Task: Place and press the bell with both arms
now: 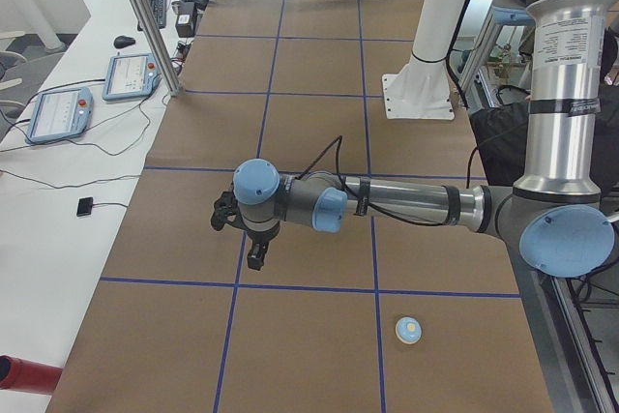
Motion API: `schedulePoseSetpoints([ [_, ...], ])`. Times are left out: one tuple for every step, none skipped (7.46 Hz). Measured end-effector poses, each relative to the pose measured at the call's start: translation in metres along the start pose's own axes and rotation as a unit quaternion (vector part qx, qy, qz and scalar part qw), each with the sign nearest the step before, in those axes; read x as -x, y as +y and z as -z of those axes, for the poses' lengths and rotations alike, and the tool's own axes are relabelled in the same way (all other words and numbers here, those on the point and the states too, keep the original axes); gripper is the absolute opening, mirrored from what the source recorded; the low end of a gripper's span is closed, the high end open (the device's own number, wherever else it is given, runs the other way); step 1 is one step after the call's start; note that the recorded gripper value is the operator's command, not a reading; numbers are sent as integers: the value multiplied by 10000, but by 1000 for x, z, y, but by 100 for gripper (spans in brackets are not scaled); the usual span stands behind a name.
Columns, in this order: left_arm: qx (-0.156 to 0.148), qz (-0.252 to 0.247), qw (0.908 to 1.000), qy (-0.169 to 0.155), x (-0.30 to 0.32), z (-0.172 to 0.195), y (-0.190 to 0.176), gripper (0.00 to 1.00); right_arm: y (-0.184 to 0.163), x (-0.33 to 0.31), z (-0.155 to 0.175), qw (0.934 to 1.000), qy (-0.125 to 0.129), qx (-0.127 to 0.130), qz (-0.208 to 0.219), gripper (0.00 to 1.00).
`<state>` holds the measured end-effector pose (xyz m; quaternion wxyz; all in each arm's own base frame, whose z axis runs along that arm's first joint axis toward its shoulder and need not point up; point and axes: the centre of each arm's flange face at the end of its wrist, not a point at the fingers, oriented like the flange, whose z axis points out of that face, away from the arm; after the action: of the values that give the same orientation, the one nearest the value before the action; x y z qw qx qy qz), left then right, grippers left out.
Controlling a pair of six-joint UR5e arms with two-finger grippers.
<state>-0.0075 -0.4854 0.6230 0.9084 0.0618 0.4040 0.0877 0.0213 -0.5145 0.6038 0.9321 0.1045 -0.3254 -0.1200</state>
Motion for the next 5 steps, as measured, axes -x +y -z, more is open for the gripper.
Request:
schedulePoseSetpoints([
  [293,24,9995,-117,4,-26,20,100,1,0,-1,10000,-2,6,-5,100],
  [576,88,9981,-193,11,-48,47,100,2,-1,-1,10000,-5,12,-10,100],
  [805,195,9963,-227,22,-64,79,100,2,-1,-1,10000,-9,16,-13,100],
  [953,264,9948,-241,33,-76,116,100,3,-1,-2,10000,-11,19,-15,100],
  [999,272,9943,-244,43,-84,153,100,3,-1,-2,10000,-11,23,-18,100],
])
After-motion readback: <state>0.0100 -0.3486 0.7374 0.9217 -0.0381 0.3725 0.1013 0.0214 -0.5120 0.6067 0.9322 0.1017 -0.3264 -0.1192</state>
